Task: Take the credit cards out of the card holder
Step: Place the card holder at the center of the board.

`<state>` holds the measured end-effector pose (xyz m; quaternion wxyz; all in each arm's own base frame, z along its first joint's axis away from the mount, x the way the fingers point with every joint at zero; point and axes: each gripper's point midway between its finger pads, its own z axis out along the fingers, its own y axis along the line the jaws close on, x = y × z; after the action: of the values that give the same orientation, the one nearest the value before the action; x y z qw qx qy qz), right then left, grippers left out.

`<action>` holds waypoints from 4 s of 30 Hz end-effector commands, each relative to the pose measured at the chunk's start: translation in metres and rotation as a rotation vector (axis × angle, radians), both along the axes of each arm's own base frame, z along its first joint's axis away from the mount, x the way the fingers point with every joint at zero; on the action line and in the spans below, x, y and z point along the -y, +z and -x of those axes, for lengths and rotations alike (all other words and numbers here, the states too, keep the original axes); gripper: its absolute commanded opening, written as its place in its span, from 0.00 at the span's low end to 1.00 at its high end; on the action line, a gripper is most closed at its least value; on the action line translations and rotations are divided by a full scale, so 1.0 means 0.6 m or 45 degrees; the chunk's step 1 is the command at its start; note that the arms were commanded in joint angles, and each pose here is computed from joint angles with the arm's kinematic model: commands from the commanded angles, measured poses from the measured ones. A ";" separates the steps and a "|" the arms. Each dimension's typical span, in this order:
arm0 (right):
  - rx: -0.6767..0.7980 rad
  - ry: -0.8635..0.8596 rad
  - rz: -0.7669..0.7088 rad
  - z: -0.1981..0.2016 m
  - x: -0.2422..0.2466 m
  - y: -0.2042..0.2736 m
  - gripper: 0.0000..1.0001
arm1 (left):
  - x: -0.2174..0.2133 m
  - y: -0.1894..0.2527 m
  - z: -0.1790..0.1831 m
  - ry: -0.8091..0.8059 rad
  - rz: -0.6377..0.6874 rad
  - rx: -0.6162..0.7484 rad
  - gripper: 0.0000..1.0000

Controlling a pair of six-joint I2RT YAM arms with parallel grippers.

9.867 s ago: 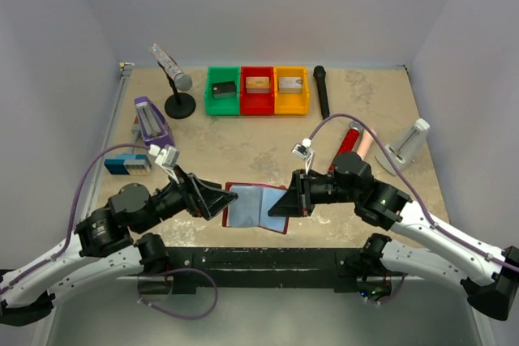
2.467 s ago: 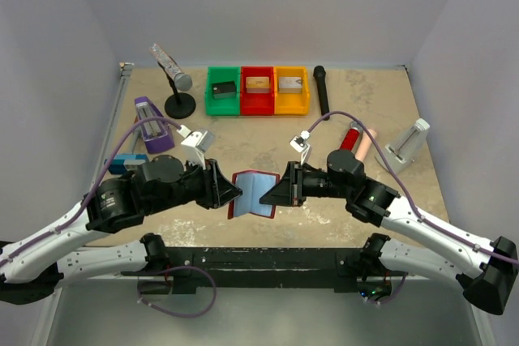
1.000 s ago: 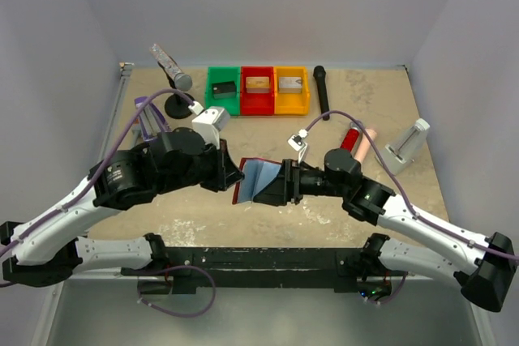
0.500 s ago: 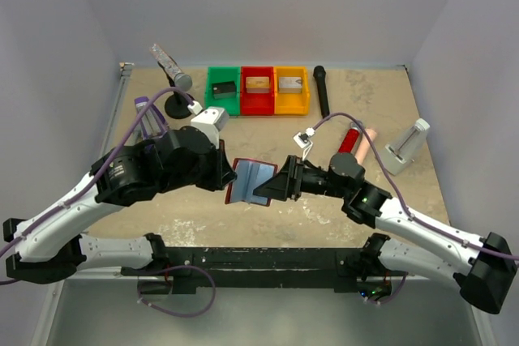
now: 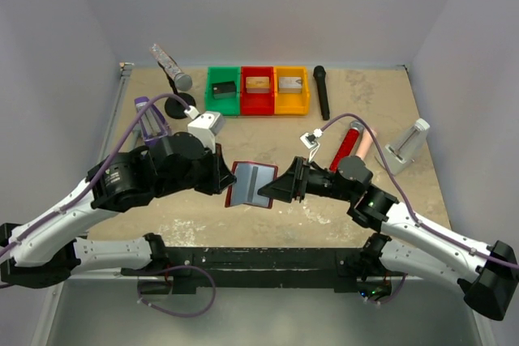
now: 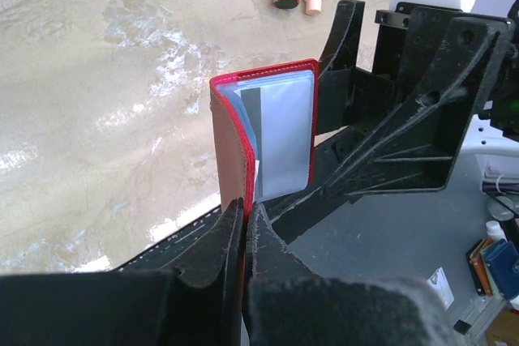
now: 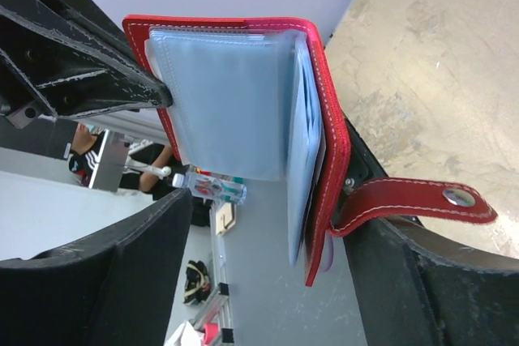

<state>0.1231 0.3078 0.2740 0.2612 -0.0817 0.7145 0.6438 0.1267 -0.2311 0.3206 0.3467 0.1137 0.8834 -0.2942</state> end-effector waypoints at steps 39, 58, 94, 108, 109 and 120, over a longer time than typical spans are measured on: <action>0.051 -0.067 0.612 0.015 0.097 -0.102 0.00 | -0.003 -0.190 -0.005 0.174 0.496 0.024 0.36; -0.111 -0.125 0.847 -0.008 0.101 -0.219 0.00 | -0.004 -0.266 -0.010 0.259 0.562 -0.045 0.77; -0.316 -0.241 0.769 -0.020 0.084 -0.319 0.43 | 0.097 -0.382 -0.008 0.130 0.305 -0.266 0.66; -0.329 -0.331 0.770 -0.027 0.102 -0.320 0.20 | 0.096 -0.379 -0.007 0.129 0.318 -0.262 0.66; -0.329 -0.330 0.770 -0.026 0.102 -0.320 0.18 | 0.096 -0.379 -0.007 0.129 0.318 -0.262 0.66; -0.320 -0.311 0.766 -0.027 0.097 -0.310 0.00 | 0.123 -0.357 -0.012 0.054 0.297 -0.238 0.67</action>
<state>0.1318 0.2473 0.0773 0.1948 0.0065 0.9092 0.3680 0.1254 -0.2854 0.0811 0.2658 0.0072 0.8869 -0.3779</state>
